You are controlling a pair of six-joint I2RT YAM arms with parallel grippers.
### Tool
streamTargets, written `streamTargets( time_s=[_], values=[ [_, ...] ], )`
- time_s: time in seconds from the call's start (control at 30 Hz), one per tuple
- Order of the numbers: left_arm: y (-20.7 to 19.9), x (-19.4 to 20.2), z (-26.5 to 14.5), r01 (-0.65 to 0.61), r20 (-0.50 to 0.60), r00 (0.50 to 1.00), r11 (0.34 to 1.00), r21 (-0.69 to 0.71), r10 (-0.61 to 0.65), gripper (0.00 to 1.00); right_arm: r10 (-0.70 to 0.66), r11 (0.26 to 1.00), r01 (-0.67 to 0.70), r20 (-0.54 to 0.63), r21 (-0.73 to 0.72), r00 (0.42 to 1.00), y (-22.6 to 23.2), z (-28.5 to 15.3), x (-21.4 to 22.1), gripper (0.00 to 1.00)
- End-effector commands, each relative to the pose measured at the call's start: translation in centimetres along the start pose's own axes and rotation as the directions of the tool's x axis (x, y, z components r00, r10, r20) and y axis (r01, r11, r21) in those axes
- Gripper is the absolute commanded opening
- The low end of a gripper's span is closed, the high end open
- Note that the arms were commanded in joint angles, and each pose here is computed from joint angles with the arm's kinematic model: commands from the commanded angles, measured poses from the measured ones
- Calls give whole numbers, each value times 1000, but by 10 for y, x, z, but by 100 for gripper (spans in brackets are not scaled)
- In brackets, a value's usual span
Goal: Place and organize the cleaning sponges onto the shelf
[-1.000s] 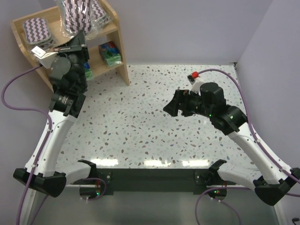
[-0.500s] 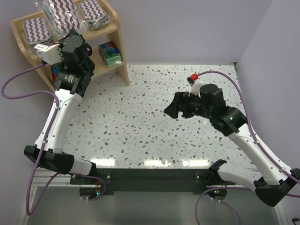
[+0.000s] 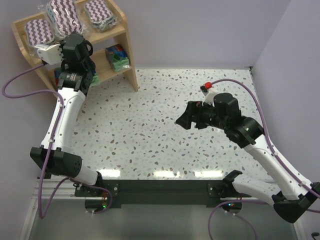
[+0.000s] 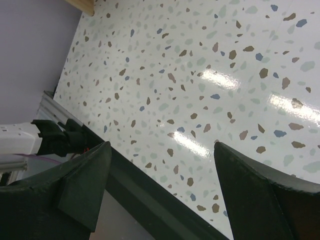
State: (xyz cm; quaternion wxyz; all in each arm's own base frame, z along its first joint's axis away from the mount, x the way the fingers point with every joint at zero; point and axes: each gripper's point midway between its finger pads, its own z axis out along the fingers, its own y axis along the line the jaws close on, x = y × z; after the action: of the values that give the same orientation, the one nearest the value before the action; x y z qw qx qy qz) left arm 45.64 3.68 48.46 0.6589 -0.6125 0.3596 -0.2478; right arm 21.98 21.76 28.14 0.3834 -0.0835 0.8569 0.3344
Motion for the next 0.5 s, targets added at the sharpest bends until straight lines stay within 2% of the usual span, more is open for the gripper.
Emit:
streamTargets(
  time_s=[0.0, 0.07, 0.17, 0.2, 0.27, 0.3, 0.47],
  values=[
    [-30, -5, 0, 65, -26, 998, 995, 82, -63, 11, 4, 1000, -4, 7, -20, 1000, 3, -6, 0, 87],
    [-32, -2, 4, 78, -38, 996, 993, 86, -75, 11, 3, 1000, -3, 5, -21, 1000, 3, -5, 1, 87],
    [-35, 6, 6, 86, -66, 995, 992, 95, -80, 20, 1, 1000, -1, 0, -18, 1000, 2, -3, 1, 87],
    [-36, 8, 7, 90, -72, 994, 991, 98, -83, 28, 2, 1000, -2, 1, -18, 1000, 2, -3, 1, 87],
    [-37, 8, 7, 104, -73, 993, 990, 98, -97, 36, 3, 1000, -3, -1, -17, 1000, 1, -3, 2, 87],
    [-37, 6, 6, 102, -67, 993, 990, 99, -96, 46, 2, 1000, -2, -1, -19, 1000, 2, -3, 3, 87],
    [-44, 4, 5, 104, -65, 993, 987, 121, -97, 61, 4, 1000, -5, -11, -13, 1000, 0, -1, 6, 88]
  ],
)
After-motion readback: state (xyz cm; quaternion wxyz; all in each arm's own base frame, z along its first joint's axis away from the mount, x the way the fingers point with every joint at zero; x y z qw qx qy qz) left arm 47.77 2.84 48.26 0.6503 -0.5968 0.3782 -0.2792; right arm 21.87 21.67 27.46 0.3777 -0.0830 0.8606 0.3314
